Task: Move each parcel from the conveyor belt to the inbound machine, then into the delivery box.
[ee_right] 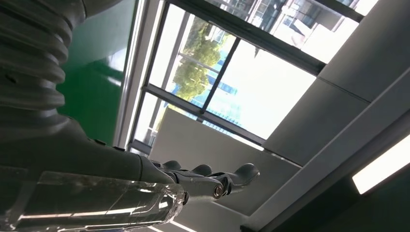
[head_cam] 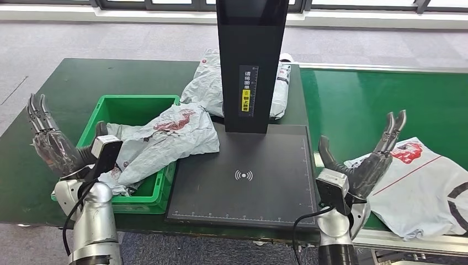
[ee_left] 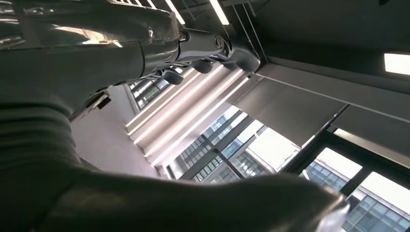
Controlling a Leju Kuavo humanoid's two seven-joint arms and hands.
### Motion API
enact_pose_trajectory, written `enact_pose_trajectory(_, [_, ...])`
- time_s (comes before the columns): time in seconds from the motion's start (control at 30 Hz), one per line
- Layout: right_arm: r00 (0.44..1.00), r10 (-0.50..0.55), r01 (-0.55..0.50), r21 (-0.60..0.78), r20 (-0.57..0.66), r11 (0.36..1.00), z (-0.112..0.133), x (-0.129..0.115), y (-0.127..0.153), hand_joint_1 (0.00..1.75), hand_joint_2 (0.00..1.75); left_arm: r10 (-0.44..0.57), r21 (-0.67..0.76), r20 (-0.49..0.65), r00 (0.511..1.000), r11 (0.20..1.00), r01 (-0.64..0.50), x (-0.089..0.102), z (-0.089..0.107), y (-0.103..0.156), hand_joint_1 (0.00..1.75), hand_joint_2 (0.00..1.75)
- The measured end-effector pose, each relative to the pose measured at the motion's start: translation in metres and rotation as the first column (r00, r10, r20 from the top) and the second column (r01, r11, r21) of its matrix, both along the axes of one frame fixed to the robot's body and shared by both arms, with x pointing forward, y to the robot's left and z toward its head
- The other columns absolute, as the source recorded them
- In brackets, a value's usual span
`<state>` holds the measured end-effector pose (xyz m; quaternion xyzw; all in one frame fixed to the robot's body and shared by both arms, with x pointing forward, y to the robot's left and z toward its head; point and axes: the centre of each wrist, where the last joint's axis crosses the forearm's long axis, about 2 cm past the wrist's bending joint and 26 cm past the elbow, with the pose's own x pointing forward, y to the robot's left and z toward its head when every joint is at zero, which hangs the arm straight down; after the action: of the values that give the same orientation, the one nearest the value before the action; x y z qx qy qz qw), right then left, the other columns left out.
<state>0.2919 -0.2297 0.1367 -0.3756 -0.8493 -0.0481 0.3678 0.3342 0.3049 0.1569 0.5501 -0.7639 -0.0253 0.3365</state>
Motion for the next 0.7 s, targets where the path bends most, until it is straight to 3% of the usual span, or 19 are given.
enact_pose_trajectory(0.1, [0.999,-0.025,0.025,-0.004,-0.023,1.000,-0.005,0.002,-0.007,0.00,1.75,0.016,-0.061,0.025,1.000,0.998,-0.015,-0.002,-0.001,0.001,0.00,0.00])
enact_pose_trajectory(0.17, [0.997,-0.060,0.059,-0.020,-0.052,0.998,-0.011,0.005,-0.016,0.00,1.75,0.017,-0.192,0.088,0.996,0.981,0.000,-0.003,0.000,-0.003,0.00,0.00])
enact_pose_trajectory(0.27, [0.983,-0.140,0.137,-0.030,-0.116,0.990,-0.024,0.011,-0.040,0.00,1.75,-0.024,-0.388,0.203,0.979,0.916,0.103,-0.005,0.004,-0.024,0.00,0.00])
enact_pose_trajectory(0.33, [0.968,-0.190,0.188,-0.025,-0.164,0.982,-0.035,0.013,-0.058,0.00,1.75,-0.074,-0.421,0.257,0.963,0.889,0.181,-0.004,0.012,-0.039,0.00,0.00])
enact_pose_trajectory(0.47, [0.938,-0.250,0.243,-0.058,-0.241,0.968,-0.052,0.012,-0.080,0.00,1.75,-0.143,-0.468,0.342,0.929,0.831,0.300,-0.004,0.023,-0.057,0.00,1.75])
enact_pose_trajectory(0.57, [0.902,-0.316,0.249,-0.241,-0.294,0.938,-0.057,0.012,-0.098,0.00,1.75,-0.315,-0.516,0.428,0.847,0.685,0.515,-0.012,0.026,-0.075,0.00,1.75])
enact_pose_trajectory(0.7, [0.793,-0.459,0.264,-0.453,-0.400,0.852,-0.066,0.007,-0.133,0.00,1.75,-0.626,-0.450,0.548,0.555,0.339,0.826,-0.026,0.027,-0.097,0.00,1.75])
